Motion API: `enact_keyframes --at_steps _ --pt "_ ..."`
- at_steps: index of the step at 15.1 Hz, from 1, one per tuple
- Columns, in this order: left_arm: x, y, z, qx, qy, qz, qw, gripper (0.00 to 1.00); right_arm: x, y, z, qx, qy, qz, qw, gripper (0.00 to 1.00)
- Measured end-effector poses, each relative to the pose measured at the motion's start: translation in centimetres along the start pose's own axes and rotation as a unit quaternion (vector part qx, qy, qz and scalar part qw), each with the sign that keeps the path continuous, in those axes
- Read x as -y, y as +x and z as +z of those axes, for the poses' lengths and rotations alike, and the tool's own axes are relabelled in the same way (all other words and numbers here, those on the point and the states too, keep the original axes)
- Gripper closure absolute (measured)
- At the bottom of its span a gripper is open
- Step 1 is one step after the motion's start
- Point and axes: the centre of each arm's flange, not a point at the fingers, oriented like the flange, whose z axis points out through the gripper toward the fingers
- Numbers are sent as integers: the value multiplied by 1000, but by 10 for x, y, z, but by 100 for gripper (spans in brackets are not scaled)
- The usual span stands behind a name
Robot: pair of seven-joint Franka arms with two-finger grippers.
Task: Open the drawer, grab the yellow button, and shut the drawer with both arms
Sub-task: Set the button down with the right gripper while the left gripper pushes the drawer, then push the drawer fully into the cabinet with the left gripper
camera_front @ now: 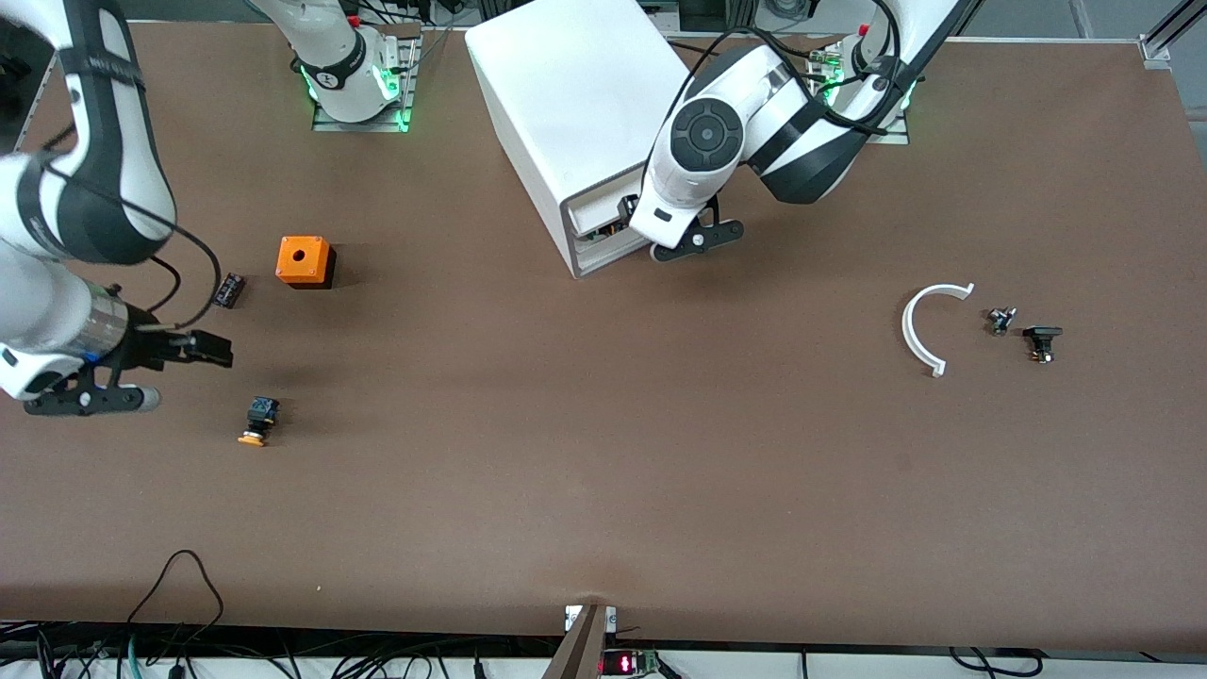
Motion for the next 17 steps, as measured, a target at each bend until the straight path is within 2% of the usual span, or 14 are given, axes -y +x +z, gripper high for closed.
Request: enact_keyframes --at_steps 6,9,13,17 --pt "-2 -11 3 2 6 8 1000 1 15 -38 -75 -3 -1 12 1000 0" --pt "-4 -16 4 3 8 14 1000 0 28 -56 -103 -2 -2 42 999 0" --pt "-5 -22 7 4 11 19 1000 0 55 -81 -147 -24 -5 35 999 0" --pt "-6 -23 7 5 12 20 1000 1 52 -97 -163 -17 -7 36 999 0"
